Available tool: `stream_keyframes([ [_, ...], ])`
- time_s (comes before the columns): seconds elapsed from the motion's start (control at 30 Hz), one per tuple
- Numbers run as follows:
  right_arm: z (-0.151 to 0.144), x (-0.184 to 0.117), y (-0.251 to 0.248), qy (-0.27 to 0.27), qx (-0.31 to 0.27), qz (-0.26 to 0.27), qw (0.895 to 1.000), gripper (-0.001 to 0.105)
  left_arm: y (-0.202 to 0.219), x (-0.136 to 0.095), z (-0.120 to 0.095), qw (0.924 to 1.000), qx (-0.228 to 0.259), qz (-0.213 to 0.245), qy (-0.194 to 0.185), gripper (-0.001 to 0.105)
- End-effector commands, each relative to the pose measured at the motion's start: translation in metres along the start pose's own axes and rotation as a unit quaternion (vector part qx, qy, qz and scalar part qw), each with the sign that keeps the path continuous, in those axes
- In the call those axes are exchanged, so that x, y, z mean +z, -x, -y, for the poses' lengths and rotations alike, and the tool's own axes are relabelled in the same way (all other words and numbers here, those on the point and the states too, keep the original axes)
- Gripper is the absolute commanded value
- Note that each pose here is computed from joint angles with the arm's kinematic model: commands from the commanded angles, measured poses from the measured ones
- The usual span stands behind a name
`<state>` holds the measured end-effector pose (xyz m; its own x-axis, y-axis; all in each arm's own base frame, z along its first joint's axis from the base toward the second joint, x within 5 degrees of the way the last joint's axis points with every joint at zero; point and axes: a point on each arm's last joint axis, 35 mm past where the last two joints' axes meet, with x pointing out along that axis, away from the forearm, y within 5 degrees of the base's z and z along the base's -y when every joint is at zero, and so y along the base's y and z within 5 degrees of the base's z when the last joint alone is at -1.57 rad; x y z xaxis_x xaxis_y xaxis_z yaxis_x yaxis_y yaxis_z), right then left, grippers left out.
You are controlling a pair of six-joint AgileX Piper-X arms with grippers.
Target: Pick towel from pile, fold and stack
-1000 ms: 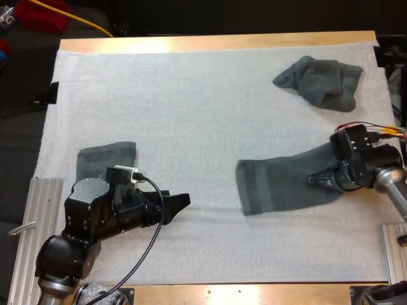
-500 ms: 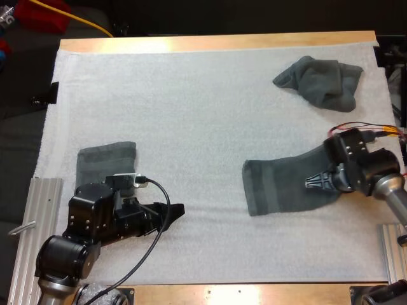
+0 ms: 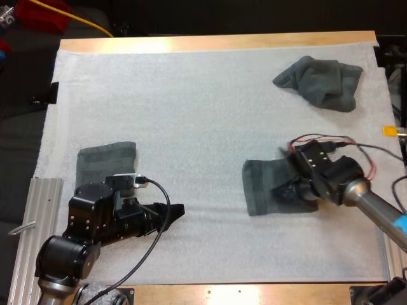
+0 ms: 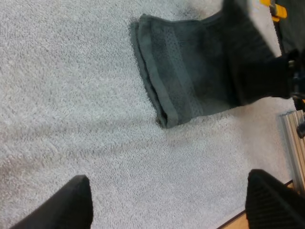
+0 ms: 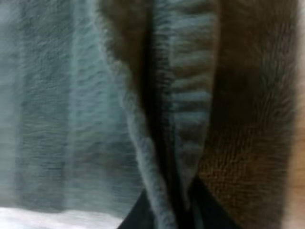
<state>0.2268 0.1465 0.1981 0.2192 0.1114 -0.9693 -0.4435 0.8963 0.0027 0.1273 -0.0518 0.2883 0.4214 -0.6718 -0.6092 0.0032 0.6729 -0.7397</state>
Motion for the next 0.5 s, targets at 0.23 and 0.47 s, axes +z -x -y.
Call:
stream_keyframes([
  [0.23,-0.023,0.012,-0.030,-0.035,0.068,-0.005,0.997,0.001,0.001,-0.001,0.001,1.0000,0.003,-0.004,-0.001,0.065],
  [0.47,-0.025,0.014,-0.047,-0.057,0.078,-0.015,0.995,0.001,0.001,-0.002,0.001,1.0000,0.001,-0.006,-0.001,0.065],
])
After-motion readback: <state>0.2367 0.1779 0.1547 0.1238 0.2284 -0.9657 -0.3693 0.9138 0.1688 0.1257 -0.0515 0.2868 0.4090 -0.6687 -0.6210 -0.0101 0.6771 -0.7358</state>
